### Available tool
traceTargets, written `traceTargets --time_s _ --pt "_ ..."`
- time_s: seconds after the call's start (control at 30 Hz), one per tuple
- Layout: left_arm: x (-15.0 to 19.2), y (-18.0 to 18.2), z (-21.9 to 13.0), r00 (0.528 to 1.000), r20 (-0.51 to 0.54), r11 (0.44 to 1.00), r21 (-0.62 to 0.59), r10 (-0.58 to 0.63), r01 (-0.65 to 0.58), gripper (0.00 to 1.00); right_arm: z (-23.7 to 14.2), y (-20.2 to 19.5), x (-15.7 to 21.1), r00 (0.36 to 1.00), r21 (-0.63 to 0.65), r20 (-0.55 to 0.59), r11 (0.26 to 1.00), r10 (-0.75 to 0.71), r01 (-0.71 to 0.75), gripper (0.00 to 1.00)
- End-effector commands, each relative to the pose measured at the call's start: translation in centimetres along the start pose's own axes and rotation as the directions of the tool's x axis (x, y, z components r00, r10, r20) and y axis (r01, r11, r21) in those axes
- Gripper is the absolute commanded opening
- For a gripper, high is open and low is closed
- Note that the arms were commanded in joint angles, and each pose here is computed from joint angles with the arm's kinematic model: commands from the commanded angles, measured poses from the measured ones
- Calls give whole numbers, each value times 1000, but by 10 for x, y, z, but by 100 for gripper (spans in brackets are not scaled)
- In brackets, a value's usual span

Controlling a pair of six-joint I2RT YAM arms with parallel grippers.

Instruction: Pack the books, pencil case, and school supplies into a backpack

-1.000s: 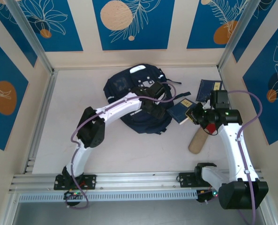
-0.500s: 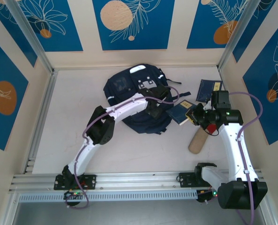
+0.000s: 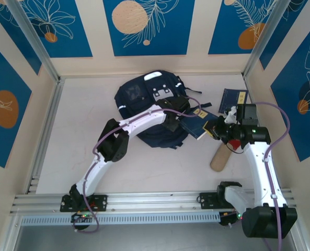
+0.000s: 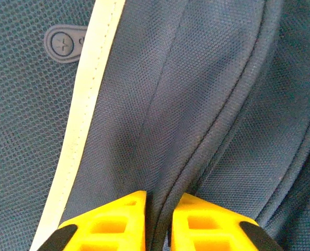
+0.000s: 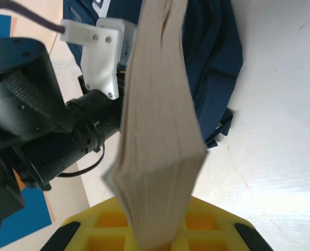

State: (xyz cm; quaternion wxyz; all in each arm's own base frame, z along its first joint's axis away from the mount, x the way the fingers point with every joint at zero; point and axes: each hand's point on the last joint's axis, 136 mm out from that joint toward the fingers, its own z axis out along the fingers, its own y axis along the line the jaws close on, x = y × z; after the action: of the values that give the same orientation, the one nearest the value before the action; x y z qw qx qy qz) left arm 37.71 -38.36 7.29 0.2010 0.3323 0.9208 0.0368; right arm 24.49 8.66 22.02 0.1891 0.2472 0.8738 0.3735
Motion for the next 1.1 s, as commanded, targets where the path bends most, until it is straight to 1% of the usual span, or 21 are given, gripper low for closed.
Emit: traceTargets --time_s 0.0,0.17,0.27,0.37,0.43,0.53,0.7,0.77,0.93,1.07 --pt "-10 25 -17 999 33 997 -73 -26 29 10 -7 14 10 996 -83 -14 992 -93 91 4" --pt "-24 49 -55 992 115 992 -109 -57 70 0 -11 -3 10 996 7 16 996 -86 85 4" --pt "-30 65 -77 984 159 986 -135 -78 100 0 -15 -10 8 997 59 39 996 -70 68 4" --pt "-36 75 -101 974 208 981 -145 -95 126 0 -19 -8 7 996 63 50 996 -68 65 4" --pt "-41 82 -117 964 246 979 -146 -104 143 0 -21 -3 7 996 45 49 997 -70 68 4" --pt "-51 89 -144 943 313 977 -137 -115 165 0 -22 12 11 997 -30 22 997 -68 69 4" --pt "-68 102 -190 895 426 972 -125 -129 200 0 -22 26 14 998 -111 -5 992 -58 57 4" --pt "-74 103 -207 876 462 974 -97 -136 203 0 -21 34 15 999 -160 -13 986 -53 50 5" --pt "-85 97 -236 832 519 975 7 -193 222 0 3 49 15 998 -264 -67 964 -9 -9 5" --pt "-86 99 -248 808 538 965 42 -240 259 0 34 50 10 999 -239 -43 971 -1 -9 5"
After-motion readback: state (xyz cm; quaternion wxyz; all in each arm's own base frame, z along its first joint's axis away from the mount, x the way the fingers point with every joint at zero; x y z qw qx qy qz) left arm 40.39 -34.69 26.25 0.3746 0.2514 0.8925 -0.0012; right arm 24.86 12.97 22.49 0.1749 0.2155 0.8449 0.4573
